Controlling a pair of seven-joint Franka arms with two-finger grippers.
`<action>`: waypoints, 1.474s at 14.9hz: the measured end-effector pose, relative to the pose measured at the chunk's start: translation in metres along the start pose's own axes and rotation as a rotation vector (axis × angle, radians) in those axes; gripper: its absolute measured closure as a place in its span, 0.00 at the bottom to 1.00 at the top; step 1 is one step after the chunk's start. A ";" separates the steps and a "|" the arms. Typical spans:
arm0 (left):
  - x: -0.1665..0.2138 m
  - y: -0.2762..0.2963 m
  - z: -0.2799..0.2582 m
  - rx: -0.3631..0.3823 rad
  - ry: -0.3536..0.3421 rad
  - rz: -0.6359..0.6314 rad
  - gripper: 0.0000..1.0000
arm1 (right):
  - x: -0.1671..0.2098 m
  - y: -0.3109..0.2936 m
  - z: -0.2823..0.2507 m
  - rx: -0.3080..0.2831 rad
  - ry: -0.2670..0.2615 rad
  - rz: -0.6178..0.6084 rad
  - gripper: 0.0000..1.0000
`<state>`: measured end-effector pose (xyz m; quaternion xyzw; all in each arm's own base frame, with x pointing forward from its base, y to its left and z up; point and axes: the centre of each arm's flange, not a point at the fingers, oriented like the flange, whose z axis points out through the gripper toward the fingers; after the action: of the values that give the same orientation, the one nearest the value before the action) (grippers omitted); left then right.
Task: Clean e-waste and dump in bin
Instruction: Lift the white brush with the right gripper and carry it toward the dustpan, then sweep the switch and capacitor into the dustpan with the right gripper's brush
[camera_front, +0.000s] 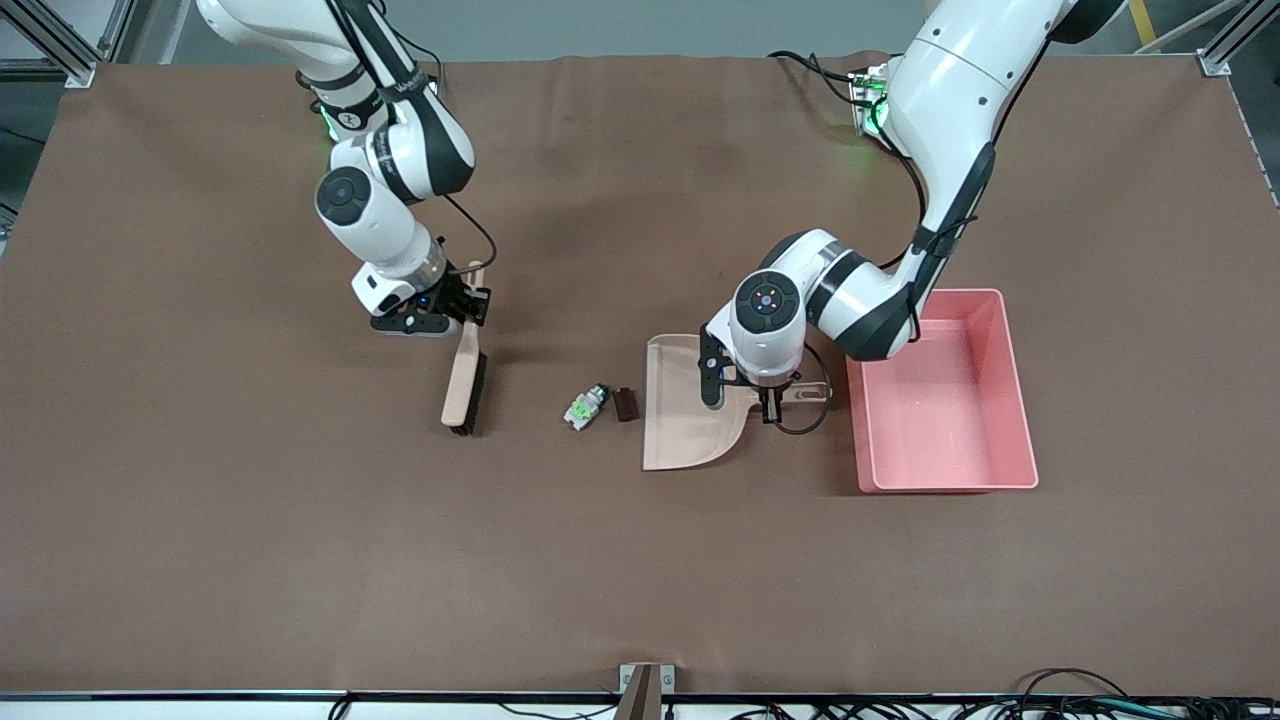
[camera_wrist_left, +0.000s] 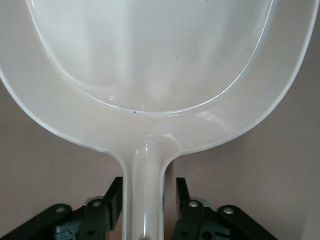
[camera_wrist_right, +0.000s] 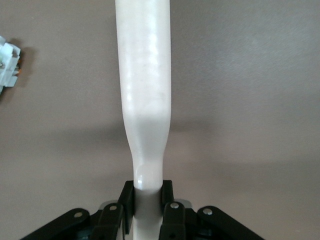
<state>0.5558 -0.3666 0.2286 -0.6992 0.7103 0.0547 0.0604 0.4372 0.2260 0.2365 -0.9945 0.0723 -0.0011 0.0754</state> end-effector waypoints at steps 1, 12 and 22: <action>0.000 0.000 0.000 0.000 0.000 0.000 0.55 | 0.001 -0.007 0.007 -0.006 -0.004 0.018 0.74; 0.004 0.001 -0.003 0.018 -0.008 0.022 0.66 | -0.007 -0.123 0.047 -0.014 -0.016 0.093 0.74; 0.004 0.001 -0.003 0.018 -0.009 0.042 0.67 | 0.011 -0.175 0.024 -0.168 -0.069 0.091 0.74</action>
<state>0.5549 -0.3714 0.2305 -0.6833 0.7250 0.0528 0.0685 0.4735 0.3988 0.2394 -0.9925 0.1147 0.0429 -0.0057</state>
